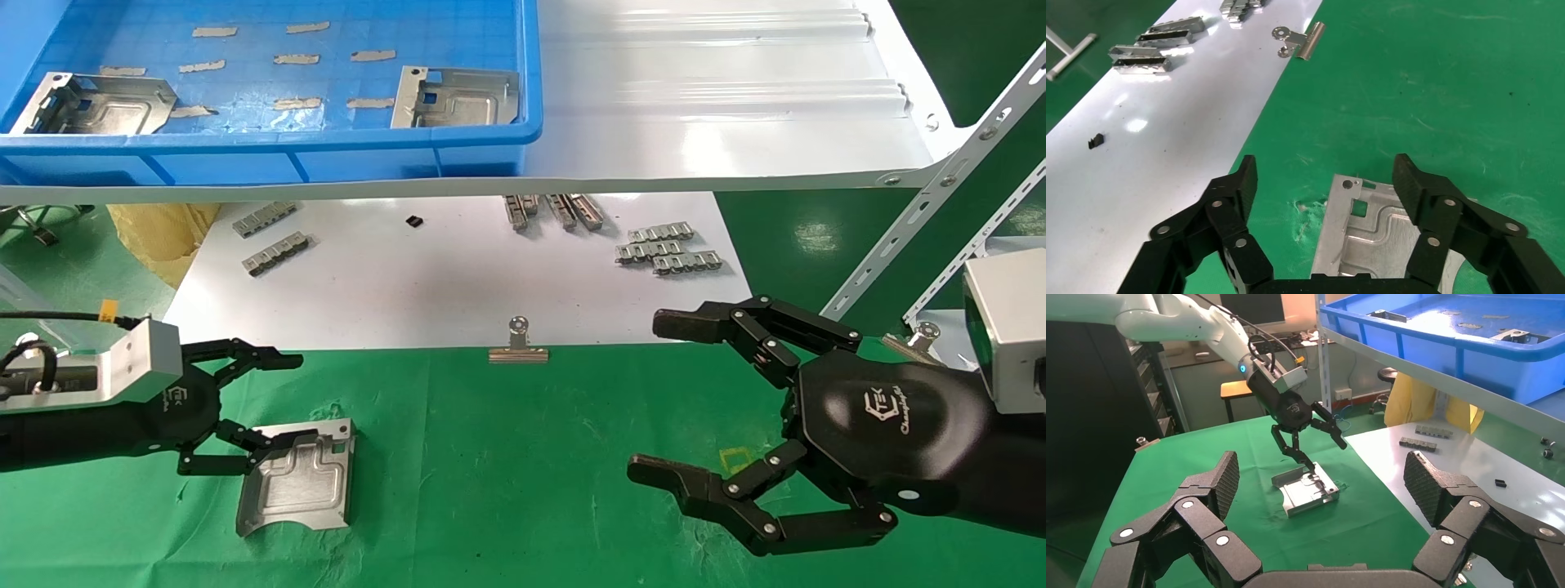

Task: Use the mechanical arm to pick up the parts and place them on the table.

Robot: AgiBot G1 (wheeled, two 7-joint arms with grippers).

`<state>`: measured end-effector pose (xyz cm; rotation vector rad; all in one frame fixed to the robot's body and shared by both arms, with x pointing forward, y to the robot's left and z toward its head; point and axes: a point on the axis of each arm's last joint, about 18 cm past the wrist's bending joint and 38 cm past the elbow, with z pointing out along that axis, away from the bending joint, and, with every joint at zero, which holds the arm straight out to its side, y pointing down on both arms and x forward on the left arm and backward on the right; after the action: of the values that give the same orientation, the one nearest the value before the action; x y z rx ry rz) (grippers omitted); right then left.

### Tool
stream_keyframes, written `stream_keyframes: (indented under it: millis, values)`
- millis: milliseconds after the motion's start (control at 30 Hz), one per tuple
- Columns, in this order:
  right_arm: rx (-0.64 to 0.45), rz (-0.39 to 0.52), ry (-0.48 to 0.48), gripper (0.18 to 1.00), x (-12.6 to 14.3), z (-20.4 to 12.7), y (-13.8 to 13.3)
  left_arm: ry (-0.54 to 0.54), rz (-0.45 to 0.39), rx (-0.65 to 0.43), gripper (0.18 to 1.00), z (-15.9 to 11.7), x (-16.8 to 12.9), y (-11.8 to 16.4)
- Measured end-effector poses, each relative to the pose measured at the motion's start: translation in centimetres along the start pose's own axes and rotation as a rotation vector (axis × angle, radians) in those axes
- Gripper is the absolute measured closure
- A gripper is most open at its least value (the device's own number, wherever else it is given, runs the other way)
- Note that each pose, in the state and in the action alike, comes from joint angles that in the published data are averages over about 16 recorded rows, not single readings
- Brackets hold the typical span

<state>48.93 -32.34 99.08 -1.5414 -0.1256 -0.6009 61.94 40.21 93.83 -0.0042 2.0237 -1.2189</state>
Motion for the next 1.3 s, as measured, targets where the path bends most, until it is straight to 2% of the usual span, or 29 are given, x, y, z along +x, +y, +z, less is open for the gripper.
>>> stream_keyframes:
  millis: [300, 500, 700, 1300]
  values:
    - [0.0, 0.0, 0.0, 0.178, 0.0, 0.0, 0.0, 0.004, 0.005, 0.038, 0.304, 0.4, 0.1, -0.8]
    - [0.0, 0.0, 0.0, 0.178, 0.0, 0.0, 0.0, 0.009, -0.009, 0.09, 0.231, 0.7, 0.5, -1.8]
    - [0.0, 0.0, 0.0, 0.178, 0.0, 0.0, 0.0, 0.018, -0.023, 0.147, 0.195, 0.8, 1.0, -3.1]
    - [0.0, 0.0, 0.0, 0.178, 0.0, 0.0, 0.0, 0.074, -0.061, 0.302, 0.183, 0.3, 3.6, -7.6]
